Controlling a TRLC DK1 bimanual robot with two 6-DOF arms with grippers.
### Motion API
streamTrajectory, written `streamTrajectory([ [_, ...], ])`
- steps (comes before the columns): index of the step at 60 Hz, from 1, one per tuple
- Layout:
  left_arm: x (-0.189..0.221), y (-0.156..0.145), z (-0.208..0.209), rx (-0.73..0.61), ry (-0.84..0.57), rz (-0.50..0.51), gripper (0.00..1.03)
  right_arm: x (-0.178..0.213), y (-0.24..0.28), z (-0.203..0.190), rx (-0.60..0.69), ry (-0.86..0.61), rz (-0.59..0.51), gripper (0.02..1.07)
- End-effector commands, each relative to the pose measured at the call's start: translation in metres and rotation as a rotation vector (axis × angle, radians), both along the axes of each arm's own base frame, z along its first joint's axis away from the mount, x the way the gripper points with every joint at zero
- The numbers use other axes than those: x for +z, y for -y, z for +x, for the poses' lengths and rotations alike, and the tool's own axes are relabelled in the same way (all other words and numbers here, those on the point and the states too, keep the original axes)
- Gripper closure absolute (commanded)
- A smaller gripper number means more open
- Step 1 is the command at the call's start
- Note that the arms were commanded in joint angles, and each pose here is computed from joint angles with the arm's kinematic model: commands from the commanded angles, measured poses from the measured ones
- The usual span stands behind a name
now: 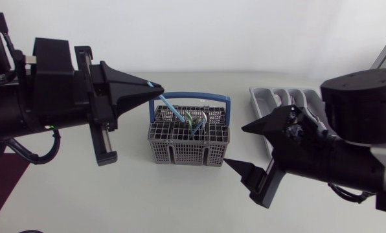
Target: Unload the cutlery basket into the drawer organizer.
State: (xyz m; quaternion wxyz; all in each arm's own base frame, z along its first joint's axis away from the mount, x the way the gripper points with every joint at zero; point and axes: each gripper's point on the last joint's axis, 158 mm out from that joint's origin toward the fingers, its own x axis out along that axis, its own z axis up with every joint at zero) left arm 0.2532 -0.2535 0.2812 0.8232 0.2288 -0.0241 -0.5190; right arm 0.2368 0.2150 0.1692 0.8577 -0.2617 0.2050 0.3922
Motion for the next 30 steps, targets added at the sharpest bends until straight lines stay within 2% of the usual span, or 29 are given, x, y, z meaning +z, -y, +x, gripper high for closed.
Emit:
streamTrajectory([
  [1,0.012,0.007,-0.006,-0.035,-0.059,-0.048,0.92,0.02,-0.001,-0.005,0.011,0.03,0.04,0.1],
  [30,0.0,0.06,-0.004,-0.23,-0.373,-0.097,0.92,0.013,-0.022,-0.014,0.089,-0.055,0.087,0.13],
])
